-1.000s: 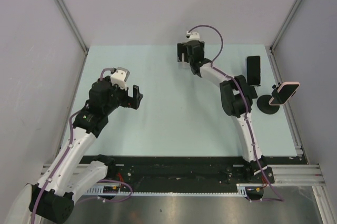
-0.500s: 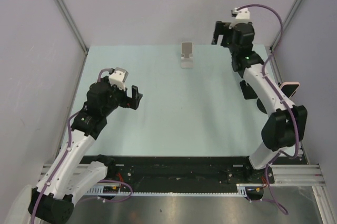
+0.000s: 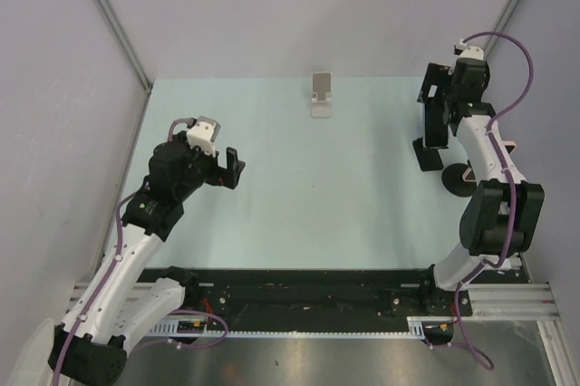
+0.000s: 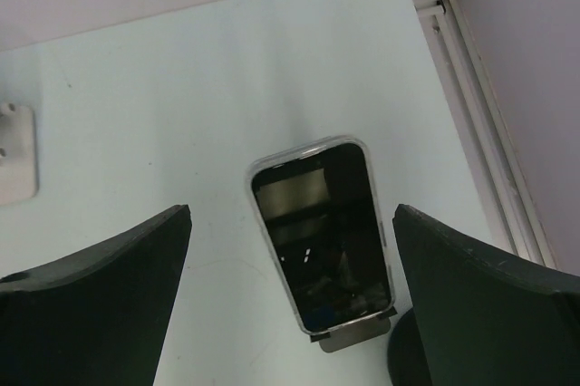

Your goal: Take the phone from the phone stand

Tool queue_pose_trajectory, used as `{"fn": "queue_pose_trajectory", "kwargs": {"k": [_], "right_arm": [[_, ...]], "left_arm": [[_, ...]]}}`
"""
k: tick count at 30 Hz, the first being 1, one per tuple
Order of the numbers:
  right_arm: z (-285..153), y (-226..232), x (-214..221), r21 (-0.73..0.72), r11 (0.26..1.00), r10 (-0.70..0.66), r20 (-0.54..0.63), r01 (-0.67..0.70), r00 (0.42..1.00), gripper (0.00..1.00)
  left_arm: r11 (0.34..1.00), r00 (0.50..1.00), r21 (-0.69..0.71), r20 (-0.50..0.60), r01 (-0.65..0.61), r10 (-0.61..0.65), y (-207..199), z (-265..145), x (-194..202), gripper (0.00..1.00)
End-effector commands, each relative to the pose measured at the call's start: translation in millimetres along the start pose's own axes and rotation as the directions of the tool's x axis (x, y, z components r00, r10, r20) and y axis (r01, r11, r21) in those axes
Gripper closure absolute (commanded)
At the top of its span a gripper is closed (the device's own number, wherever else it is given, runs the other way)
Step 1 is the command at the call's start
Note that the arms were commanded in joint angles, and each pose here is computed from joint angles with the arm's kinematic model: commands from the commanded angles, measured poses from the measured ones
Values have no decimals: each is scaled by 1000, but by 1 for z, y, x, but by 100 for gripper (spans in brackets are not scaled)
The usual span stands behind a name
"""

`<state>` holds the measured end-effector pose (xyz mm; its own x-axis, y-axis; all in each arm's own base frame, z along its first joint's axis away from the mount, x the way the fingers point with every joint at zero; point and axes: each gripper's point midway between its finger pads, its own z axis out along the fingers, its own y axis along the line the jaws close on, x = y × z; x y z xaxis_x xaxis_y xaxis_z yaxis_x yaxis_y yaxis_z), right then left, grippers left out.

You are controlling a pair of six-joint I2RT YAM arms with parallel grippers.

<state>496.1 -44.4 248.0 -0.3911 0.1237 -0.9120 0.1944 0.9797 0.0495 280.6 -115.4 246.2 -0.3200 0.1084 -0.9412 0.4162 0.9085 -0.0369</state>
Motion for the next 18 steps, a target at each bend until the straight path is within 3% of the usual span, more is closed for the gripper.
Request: {"fn": "queue_pose_trajectory", "kwargs": {"k": [1,12,18], "right_arm": [[16,-15,15,-5,1000,-2,-45,2,999,0],[43,-9,49,-128,991,-52,-119,36,991,0],[51,-16,59,-98,993,-72,-138,59,988,0]], "left_arm": [[1000,999,14,48,-14,13,-3,-3,-12,0],[1000,999,25,36,-12,12,-5,-1,-9,0],[1000,1000,24,29,-11,11,-4,1,-7,0]]}}
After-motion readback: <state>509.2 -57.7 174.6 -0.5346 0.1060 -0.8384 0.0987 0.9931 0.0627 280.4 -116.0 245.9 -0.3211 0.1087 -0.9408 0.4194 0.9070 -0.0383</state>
